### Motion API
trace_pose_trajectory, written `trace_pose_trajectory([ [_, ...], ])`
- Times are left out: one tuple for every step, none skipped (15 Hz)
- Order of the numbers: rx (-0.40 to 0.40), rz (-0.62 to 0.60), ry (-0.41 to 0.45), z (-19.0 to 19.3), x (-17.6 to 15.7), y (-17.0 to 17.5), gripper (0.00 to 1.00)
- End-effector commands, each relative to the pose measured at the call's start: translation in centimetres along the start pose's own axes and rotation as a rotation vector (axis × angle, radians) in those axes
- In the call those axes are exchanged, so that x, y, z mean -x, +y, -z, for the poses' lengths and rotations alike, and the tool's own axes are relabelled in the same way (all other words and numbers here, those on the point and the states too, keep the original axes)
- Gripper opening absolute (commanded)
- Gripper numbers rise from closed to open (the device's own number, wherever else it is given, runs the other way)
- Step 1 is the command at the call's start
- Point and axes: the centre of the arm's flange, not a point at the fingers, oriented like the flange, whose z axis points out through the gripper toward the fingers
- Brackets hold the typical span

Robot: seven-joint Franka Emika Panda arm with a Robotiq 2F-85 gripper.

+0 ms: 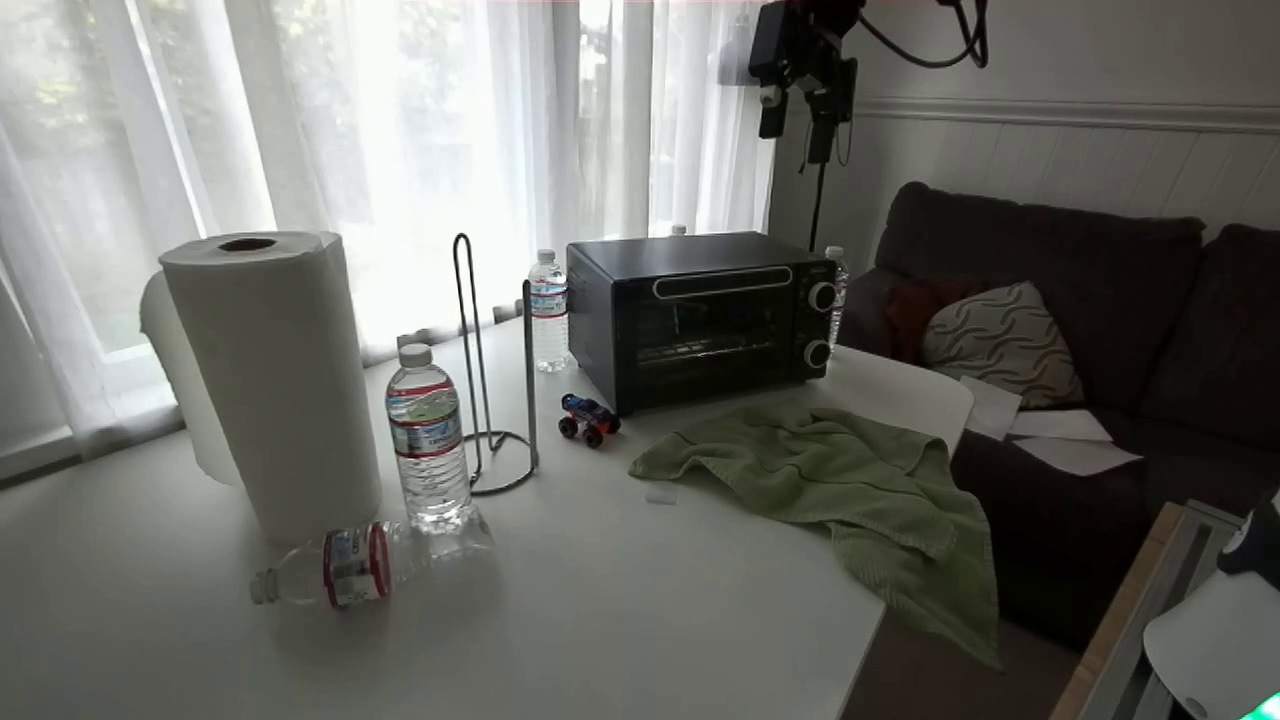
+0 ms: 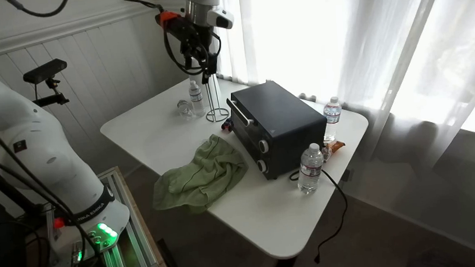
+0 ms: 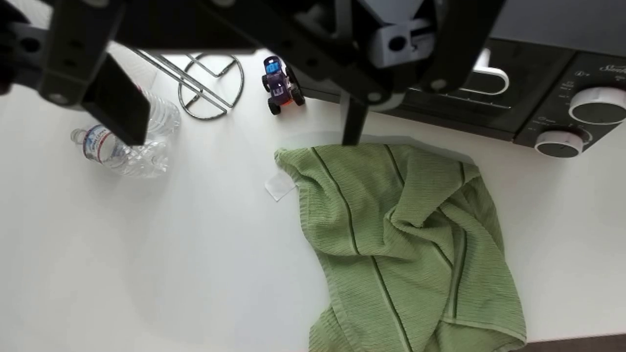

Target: Pick up the water bottle next to the kitchen rack and move it to the right side of the table

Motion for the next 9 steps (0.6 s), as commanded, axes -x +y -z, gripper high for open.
trace_pose_trajectory([
  [0.009,0.008,-0.007,0.9,-0.8,-2.6,1.00],
  [0.013,0.002,-0.015,1.3,-1.2,-4.1,1.00],
  [0.033,0.008,-0.021,1.6,-1.7,-6.1,1.00],
  [0.038,-0.001,-0.033,2.0,-2.1,-7.9,1.00],
  [0.057,0.003,-0.047,2.2,-2.6,-10.1,1.00],
  [0.072,0.007,-0.067,2.4,-2.8,-12.2,1.00],
  [0.088,0.016,-0.087,2.4,-3.2,-14.6,1.00],
  [0.114,0.014,-0.109,2.4,-3.4,-16.8,1.00],
  [0.123,0.019,-0.124,2.5,-3.6,-18.8,1.00],
])
